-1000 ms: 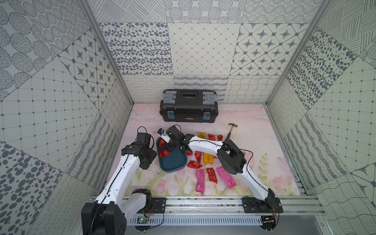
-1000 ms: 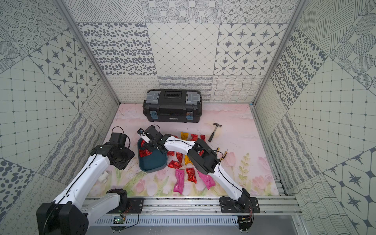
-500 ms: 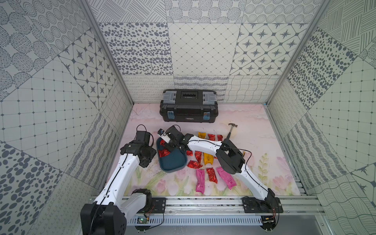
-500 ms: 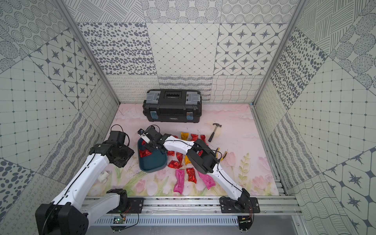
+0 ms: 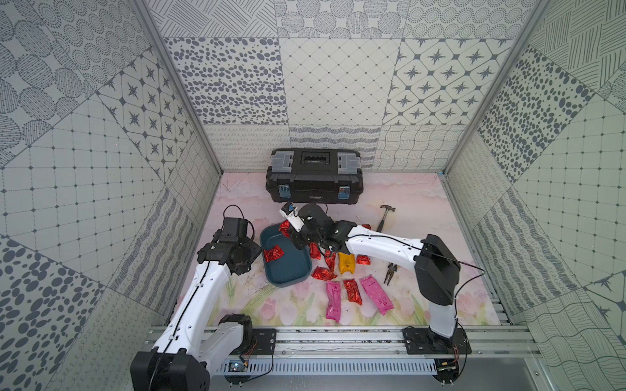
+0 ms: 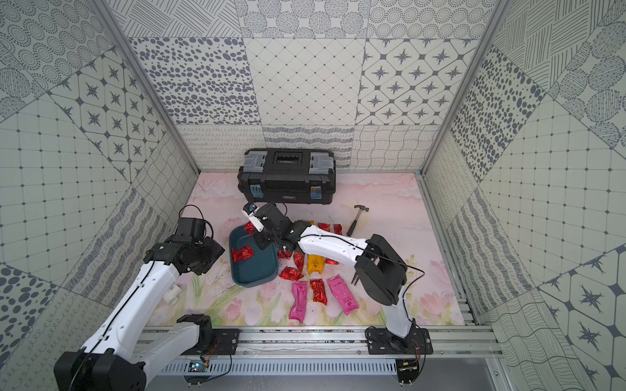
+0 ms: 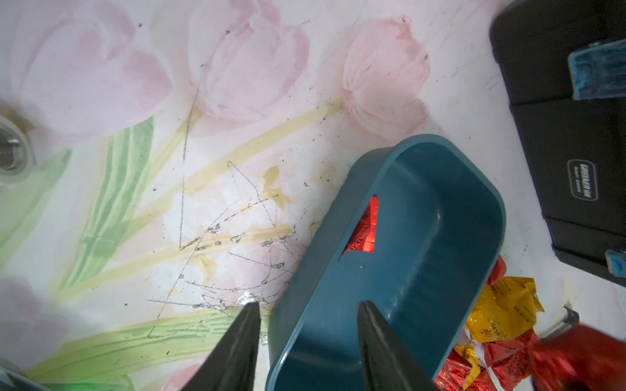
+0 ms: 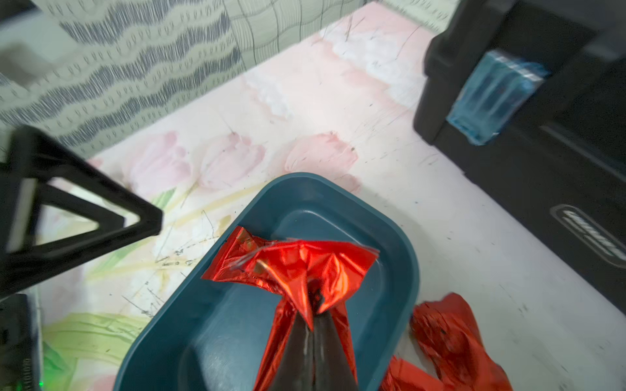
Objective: Take the tea bags out of the storage box
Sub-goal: Pick up the tea bag from the storage box, then place the tea bag at the center of the board.
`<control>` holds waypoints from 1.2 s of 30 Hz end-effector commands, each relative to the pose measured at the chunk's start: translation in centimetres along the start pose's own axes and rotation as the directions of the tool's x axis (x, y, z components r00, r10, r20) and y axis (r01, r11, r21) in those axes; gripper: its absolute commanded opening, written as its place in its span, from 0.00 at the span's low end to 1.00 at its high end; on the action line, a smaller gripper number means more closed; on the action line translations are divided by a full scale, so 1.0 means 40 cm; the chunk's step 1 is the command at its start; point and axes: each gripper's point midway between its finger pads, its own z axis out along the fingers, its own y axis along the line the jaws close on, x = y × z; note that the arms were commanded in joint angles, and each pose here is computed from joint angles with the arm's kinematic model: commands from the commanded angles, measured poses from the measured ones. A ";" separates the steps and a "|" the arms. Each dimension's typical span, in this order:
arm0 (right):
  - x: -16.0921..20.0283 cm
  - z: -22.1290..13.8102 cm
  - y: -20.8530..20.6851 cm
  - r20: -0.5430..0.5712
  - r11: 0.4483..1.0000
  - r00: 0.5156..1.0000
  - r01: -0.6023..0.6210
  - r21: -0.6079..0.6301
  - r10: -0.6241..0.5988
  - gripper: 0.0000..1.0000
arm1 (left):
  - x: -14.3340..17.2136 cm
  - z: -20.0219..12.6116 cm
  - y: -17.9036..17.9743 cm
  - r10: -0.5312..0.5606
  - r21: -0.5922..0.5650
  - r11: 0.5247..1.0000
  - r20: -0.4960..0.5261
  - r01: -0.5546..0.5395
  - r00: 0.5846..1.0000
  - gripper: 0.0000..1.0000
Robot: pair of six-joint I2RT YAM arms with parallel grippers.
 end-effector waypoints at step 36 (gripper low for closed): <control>0.550 -0.415 -0.425 -0.028 0.495 0.582 -0.664 0.561 0.813 0.45 | 0.023 0.035 -0.025 0.036 0.083 0.996 -0.043 -0.033 0.998 0.50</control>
